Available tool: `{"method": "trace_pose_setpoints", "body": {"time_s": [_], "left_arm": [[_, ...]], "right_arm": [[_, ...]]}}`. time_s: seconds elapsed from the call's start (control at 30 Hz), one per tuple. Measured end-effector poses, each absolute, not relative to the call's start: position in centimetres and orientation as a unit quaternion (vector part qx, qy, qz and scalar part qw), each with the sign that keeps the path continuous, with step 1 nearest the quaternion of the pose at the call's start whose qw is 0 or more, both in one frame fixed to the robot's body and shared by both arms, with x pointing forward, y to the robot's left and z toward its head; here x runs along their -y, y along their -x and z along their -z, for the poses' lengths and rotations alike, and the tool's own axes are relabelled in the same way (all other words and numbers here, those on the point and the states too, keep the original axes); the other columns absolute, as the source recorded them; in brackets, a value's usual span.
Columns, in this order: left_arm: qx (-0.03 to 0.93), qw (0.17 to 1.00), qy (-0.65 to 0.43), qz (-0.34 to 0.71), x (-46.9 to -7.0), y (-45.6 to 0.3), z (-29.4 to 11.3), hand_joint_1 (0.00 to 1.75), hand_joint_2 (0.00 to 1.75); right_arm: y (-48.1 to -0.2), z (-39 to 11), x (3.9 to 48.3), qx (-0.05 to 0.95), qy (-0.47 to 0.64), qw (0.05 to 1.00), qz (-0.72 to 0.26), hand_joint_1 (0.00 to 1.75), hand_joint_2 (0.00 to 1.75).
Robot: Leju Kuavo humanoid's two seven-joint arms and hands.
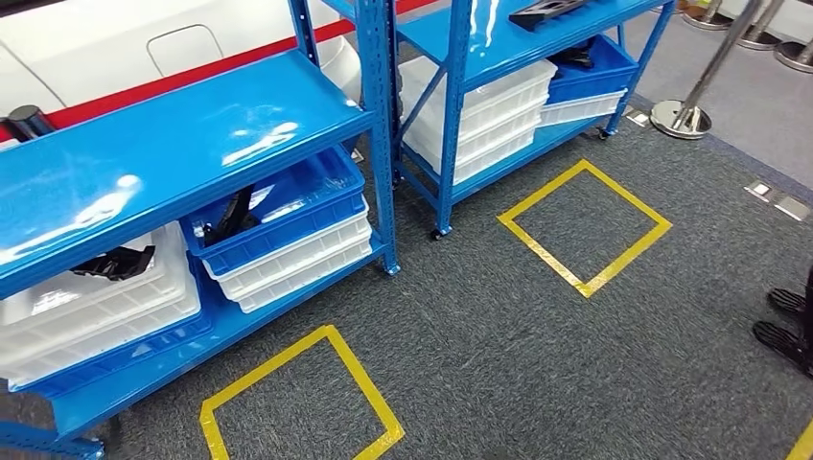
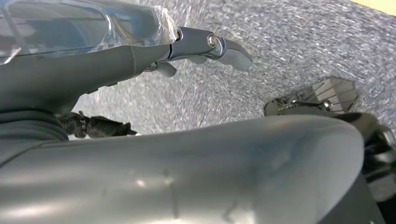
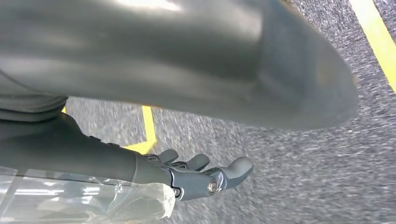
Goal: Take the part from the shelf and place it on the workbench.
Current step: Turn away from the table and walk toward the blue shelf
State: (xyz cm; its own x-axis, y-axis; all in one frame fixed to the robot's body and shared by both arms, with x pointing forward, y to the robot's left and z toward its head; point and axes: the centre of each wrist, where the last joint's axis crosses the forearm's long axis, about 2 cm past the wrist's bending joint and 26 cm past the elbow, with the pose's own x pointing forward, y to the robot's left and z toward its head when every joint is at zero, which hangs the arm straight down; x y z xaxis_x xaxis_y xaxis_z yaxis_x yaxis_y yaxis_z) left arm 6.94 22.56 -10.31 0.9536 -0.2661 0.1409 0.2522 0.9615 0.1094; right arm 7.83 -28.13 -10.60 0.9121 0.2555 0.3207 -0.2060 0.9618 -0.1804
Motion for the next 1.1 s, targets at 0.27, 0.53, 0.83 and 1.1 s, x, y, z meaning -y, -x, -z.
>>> {"method": "trace_pose_setpoints", "body": {"time_s": [0.27,0.53,0.83,1.1], "left_arm": [[0.075,0.987,-0.045,0.132,-22.56,-6.64,10.36,0.0,0.44],[0.074,0.987,-0.044,0.132,-22.5,-6.65,10.35,0.0,1.75],[0.074,0.988,-0.046,0.131,-22.51,-6.83,10.32,0.0,1.75],[0.079,0.987,-0.046,0.13,-22.5,-6.92,10.31,0.0,1.31]], "right_arm": [[-7.93,10.59,28.24,0.174,0.073,0.975,-0.119,0.0,0.0],[-7.78,10.62,28.33,0.172,0.073,0.975,-0.119,0.0,0.0],[-8.1,10.55,28.21,0.176,0.072,0.974,-0.119,0.0,0.0],[-7.69,10.63,28.22,0.172,0.072,0.975,-0.121,0.0,0.0]]}}
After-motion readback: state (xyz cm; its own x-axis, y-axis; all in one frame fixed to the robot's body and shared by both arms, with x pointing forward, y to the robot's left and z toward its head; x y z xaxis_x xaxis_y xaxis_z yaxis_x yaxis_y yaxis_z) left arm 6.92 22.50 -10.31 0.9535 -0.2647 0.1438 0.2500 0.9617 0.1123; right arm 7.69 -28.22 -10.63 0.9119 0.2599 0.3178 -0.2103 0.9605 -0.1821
